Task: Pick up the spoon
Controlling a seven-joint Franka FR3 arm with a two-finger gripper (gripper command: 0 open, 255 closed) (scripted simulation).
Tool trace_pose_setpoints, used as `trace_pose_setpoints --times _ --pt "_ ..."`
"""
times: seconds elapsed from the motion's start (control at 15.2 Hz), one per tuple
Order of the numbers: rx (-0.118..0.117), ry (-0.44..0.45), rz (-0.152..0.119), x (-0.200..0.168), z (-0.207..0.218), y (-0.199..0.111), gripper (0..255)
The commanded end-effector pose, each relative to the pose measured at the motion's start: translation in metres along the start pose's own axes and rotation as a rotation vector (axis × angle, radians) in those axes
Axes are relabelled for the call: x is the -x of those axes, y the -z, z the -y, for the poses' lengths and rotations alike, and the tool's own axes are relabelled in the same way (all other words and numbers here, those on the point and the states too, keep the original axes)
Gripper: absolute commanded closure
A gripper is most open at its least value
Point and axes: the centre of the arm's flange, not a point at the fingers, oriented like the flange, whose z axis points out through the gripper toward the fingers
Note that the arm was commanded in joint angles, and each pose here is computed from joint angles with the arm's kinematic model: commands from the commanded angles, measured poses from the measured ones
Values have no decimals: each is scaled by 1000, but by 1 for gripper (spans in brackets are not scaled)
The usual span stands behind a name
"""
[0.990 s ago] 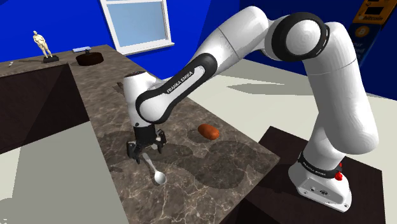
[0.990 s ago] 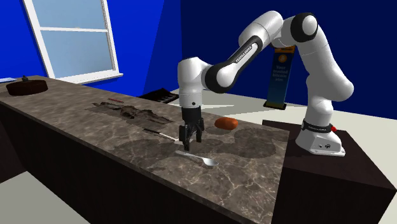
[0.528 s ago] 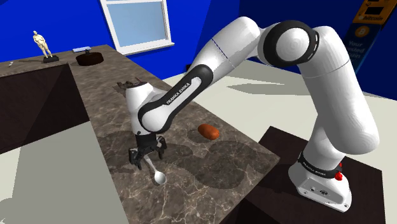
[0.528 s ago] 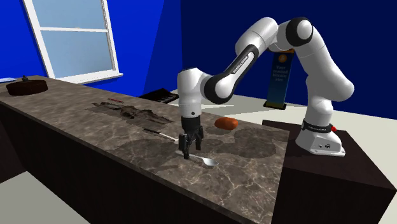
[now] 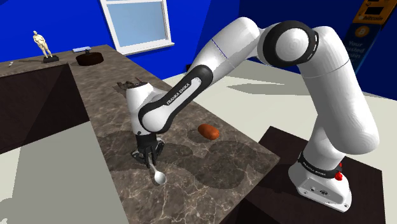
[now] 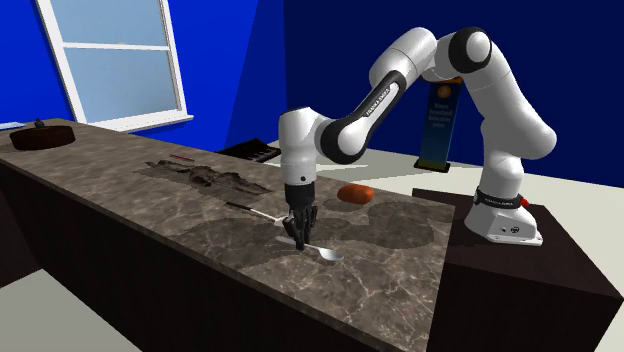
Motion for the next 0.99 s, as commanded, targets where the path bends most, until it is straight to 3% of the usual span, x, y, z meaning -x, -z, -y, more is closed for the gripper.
trace_pose_setpoints --times 0.0,0.13,0.92 --pt "1 1 2 1 0 -1 255" --pt "1 1 2 1 0 -2 255" --pt "1 1 2 10 10 60 255"
